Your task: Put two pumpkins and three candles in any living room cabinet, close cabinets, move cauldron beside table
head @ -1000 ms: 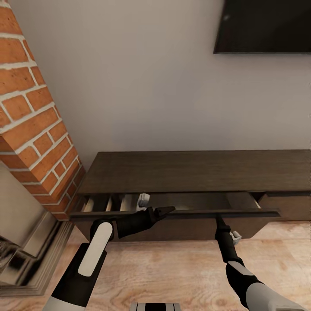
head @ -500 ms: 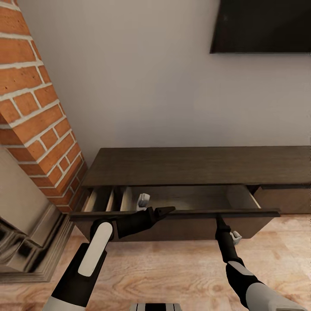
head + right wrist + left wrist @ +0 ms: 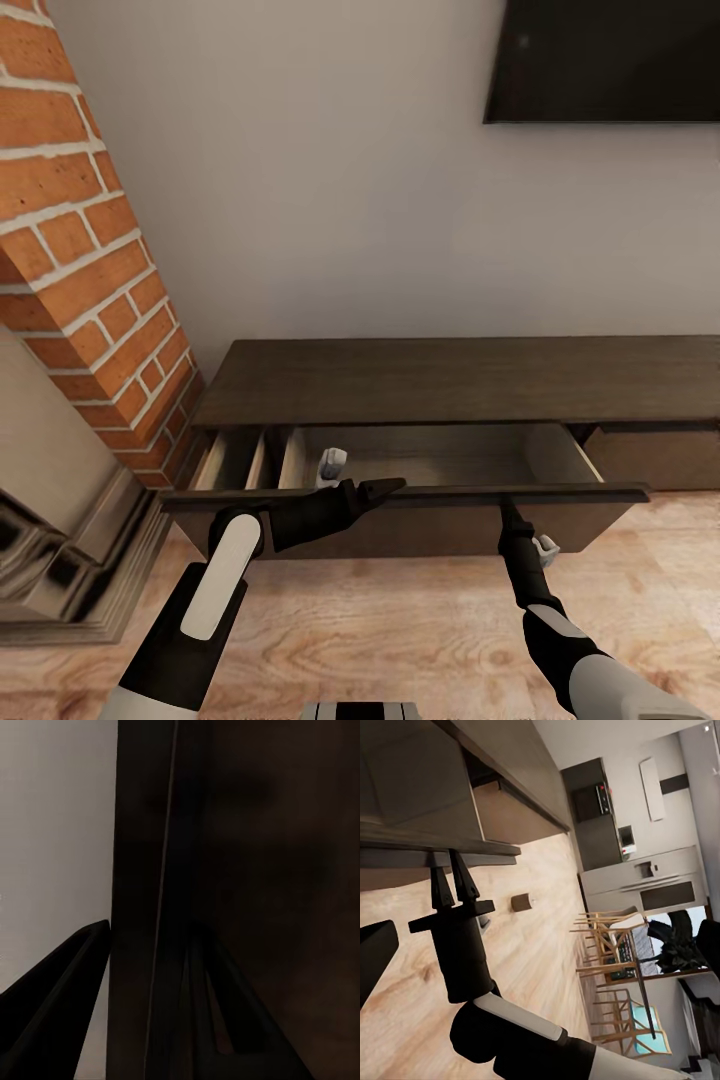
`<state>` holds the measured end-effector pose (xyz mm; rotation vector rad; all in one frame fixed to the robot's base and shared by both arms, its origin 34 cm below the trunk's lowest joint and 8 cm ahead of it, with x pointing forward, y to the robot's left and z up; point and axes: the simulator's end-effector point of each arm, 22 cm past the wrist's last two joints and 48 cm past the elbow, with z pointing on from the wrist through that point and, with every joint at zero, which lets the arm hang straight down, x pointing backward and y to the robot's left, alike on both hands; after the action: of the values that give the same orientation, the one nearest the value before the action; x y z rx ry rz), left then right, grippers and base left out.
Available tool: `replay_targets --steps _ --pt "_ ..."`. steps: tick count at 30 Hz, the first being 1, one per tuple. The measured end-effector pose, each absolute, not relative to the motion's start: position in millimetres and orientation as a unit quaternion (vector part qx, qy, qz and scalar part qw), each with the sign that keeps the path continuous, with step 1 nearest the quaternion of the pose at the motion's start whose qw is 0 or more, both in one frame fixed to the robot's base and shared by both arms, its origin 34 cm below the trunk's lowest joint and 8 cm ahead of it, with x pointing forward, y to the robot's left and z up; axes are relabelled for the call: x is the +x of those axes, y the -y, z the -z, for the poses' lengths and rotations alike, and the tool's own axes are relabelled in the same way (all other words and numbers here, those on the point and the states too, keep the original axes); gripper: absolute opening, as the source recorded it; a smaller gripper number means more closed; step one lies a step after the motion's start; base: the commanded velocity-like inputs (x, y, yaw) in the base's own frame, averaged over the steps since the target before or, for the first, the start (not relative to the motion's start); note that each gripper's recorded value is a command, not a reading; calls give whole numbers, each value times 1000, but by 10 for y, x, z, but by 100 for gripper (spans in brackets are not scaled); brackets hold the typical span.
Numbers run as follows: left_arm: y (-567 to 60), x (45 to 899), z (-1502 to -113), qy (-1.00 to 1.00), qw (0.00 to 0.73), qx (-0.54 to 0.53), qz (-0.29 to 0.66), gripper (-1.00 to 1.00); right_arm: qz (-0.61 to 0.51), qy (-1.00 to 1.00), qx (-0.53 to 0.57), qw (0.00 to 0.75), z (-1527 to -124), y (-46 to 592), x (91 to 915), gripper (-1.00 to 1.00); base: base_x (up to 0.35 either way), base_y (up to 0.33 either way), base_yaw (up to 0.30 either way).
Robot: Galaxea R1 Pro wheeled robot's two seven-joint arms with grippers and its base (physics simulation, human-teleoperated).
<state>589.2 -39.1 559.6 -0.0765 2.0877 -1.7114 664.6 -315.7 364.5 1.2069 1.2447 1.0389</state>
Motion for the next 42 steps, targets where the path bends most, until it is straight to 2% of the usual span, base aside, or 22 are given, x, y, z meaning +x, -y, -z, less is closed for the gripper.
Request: replay_targets --steps 37,42 --pt "389 5896 -5594 -755 219 -28 618 100 -436 -521 506 531 -3645 3158 6643 -100 -29 0 0" --pt "390 5896 -5591 -755 219 -28 618 100 -436 -521 507 531 -3643 3160 6644 -100 -171 0 0"
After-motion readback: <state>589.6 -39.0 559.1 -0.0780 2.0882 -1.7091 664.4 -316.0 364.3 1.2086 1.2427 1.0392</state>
